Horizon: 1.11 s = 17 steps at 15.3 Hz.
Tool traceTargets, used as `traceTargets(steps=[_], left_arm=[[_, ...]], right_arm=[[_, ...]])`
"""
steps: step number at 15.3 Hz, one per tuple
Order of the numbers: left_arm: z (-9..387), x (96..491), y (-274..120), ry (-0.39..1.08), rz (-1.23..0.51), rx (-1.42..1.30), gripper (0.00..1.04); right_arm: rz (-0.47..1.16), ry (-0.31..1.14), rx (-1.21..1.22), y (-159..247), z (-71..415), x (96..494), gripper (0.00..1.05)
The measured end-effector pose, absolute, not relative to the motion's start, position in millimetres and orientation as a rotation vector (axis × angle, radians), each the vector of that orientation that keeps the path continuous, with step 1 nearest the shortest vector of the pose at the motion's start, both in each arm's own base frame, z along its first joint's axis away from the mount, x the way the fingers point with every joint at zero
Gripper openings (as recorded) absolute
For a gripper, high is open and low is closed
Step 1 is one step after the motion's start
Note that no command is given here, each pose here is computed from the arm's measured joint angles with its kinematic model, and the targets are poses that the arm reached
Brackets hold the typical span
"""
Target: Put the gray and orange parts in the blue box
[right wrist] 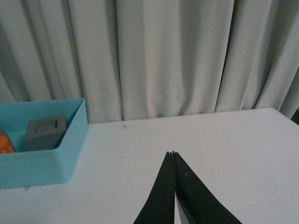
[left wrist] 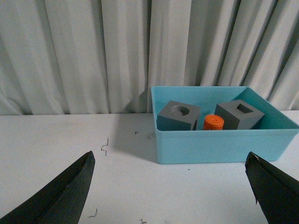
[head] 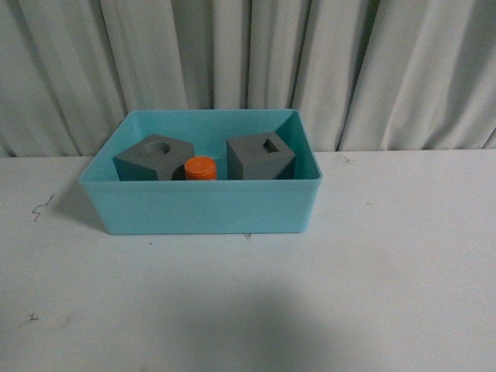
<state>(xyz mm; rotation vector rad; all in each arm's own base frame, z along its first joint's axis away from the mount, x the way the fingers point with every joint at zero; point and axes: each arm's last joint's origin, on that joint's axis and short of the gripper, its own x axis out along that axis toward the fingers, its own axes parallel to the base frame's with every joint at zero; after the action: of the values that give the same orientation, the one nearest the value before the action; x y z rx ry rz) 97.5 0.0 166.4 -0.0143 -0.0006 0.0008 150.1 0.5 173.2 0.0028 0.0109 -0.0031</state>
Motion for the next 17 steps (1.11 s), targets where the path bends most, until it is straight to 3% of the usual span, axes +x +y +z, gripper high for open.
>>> traceTargets(steps=[17], left_arm=[[166.4, 97.5, 0.0, -0.001, 0.001, -0.014, 0.98]], right_arm=[[-0.007, -0.016, 0.002, -0.5, 170.7, 111.1, 0.02]])
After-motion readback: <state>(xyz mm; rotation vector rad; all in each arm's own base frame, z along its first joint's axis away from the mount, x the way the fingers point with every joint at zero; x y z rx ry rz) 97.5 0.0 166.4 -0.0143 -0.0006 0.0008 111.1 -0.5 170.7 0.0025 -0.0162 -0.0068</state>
